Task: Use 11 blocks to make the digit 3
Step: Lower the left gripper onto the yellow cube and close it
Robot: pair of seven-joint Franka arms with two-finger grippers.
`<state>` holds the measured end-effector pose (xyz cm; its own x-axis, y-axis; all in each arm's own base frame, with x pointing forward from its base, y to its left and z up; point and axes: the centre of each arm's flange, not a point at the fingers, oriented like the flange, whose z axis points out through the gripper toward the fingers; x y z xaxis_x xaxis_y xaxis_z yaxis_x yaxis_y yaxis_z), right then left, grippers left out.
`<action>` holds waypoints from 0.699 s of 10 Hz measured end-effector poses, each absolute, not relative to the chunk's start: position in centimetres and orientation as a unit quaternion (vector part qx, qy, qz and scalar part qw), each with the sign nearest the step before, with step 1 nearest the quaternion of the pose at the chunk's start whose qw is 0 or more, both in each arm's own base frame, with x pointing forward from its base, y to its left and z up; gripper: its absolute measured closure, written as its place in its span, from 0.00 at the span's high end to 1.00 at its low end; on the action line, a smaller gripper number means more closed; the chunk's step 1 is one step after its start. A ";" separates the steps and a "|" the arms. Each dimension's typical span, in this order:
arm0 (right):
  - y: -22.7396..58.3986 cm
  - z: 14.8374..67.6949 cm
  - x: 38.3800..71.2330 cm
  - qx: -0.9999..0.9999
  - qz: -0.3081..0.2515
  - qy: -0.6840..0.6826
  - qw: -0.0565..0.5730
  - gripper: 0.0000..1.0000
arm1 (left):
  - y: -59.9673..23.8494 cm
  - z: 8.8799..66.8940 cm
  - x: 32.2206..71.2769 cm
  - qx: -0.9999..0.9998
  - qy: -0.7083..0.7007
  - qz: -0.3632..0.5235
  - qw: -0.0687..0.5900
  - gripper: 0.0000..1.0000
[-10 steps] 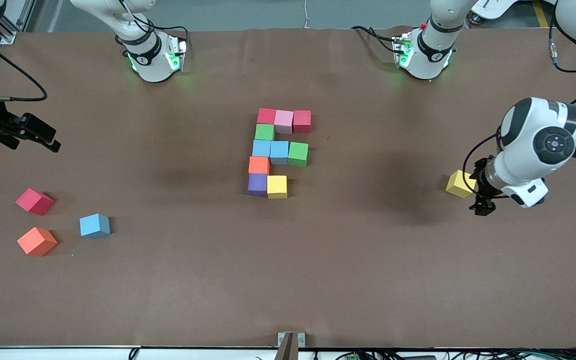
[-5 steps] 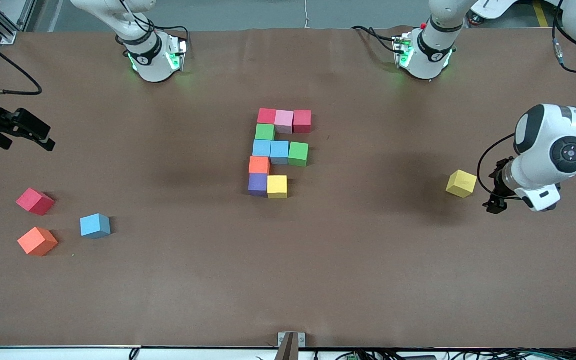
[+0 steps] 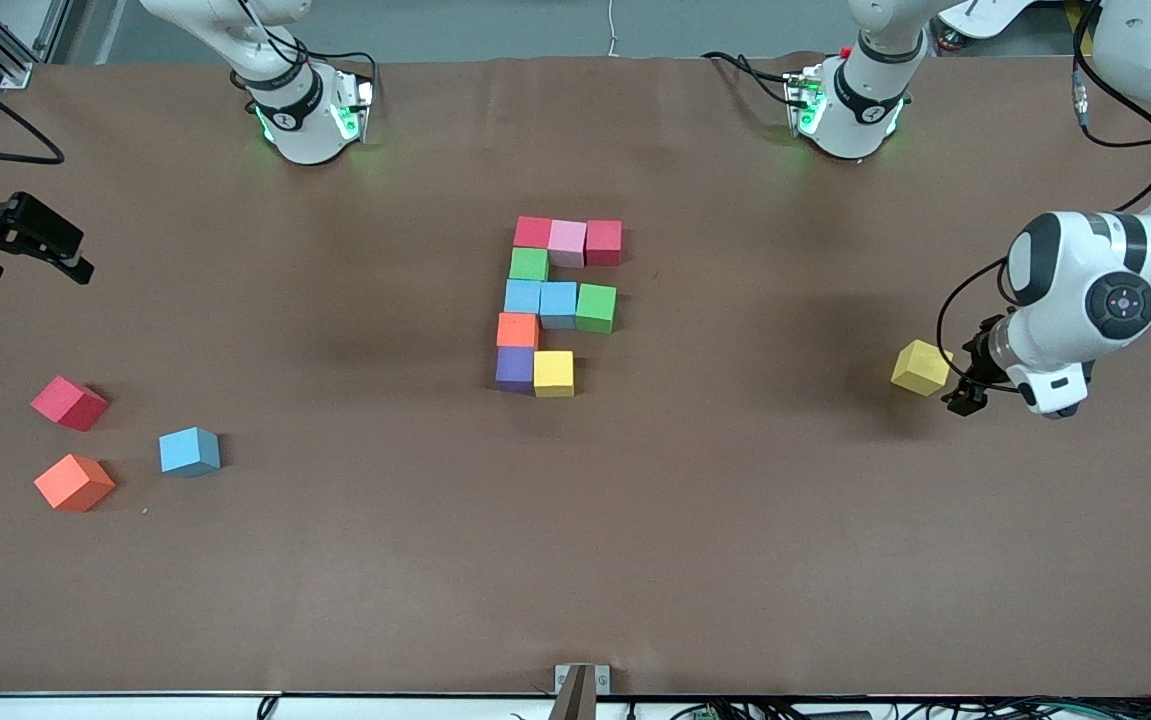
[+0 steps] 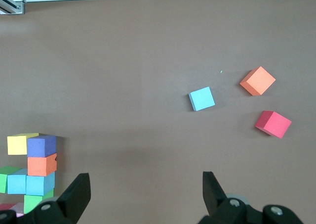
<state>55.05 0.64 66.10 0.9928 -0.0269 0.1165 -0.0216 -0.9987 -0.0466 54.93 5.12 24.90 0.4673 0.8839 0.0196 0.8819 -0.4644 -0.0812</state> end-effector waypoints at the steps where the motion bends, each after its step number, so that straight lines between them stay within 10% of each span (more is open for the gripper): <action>1: 0.6 66.1 55.0 -0.998 -0.058 0.012 0.020 1.00 | 4.8 24.5 53.7 -0.856 -0.515 0.004 0.035 1.00; 7: -0.9 66.0 55.0 -0.998 -0.057 0.009 0.014 1.00 | 4.5 21.8 50.7 -0.849 -0.528 -0.030 -0.001 1.00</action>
<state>55.00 -0.91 66.05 0.9934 -0.0197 0.1133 -0.0166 -0.9994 -0.0288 50.74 4.53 21.78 0.4403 0.8964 0.0508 0.8963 -0.4422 0.0330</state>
